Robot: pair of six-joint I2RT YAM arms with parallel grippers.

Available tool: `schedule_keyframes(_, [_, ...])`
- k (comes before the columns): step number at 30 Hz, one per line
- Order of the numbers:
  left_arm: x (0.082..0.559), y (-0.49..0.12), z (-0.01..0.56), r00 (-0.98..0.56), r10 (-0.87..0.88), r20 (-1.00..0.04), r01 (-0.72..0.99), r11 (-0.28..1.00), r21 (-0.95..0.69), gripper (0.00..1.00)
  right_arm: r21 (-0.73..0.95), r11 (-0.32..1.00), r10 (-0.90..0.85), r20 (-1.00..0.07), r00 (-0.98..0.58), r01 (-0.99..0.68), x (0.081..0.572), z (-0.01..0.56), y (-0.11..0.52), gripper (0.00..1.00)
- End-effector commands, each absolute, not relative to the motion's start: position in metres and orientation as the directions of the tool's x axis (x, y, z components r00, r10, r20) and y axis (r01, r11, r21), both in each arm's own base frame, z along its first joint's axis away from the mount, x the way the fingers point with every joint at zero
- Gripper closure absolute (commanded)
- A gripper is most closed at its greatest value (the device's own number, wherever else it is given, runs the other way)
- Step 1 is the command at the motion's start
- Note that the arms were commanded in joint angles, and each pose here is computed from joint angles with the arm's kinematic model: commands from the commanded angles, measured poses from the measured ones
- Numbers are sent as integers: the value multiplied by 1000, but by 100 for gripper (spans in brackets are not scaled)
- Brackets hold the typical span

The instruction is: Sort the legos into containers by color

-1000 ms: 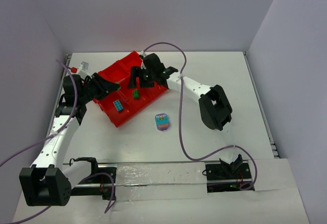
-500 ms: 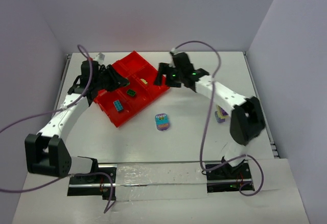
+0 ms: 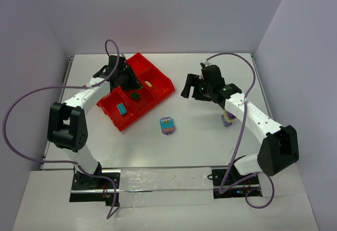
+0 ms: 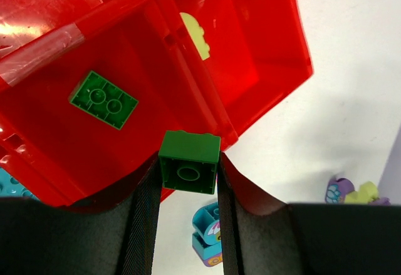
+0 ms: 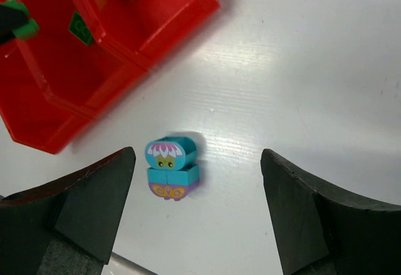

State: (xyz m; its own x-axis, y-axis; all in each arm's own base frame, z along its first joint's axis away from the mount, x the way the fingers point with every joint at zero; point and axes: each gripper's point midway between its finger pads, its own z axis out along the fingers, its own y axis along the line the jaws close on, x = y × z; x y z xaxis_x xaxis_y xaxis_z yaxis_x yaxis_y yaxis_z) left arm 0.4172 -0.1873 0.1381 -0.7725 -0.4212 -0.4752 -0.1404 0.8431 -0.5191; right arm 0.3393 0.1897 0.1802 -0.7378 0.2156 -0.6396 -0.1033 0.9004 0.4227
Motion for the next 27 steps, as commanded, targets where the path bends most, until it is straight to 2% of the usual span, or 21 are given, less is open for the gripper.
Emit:
schedule_keyframes(1, [429, -192, 146, -758, -421, -497, -169, 864, -474, 100, 431, 893, 201, -643, -739, -133, 329, 185, 190, 11])
schedule_keyframes(6, [428, -194, 123, -789, -429, -440, -227, 869, -441, 99, 443, 886, 196, -621, -759, -134, 322, 176, 191, 9])
schedule_keyframes(7, [428, -194, 124, -789, -432, -437, -233, 868, -438, 95, 444, 886, 195, -618, -762, -134, 320, 174, 191, 8])
schedule_keyframes(12, [429, -193, 123, -797, -440, -415, -268, 872, -410, 36, 468, 874, 202, -595, -778, -130, 310, 164, 192, 6])
schedule_keyframes(15, [430, -192, 129, -793, -438, -423, -265, 874, -408, 20, 466, 875, 197, -586, -786, -128, 308, 161, 192, 6])
schedule_keyframes(18, [429, -192, 135, -792, -433, -431, -255, 875, -410, 18, 454, 883, 201, -595, -778, -119, 309, 161, 188, 6])
schedule_keyframes(24, [432, -190, 169, -725, -451, -520, -233, 872, -431, 22, 448, 887, 204, -597, -776, -111, 303, 162, 184, 6])
schedule_keyframes(27, [439, -198, 174, -722, -444, -531, -251, 883, -397, 21, 438, 894, 215, -612, -761, -100, 304, 166, 179, 6])
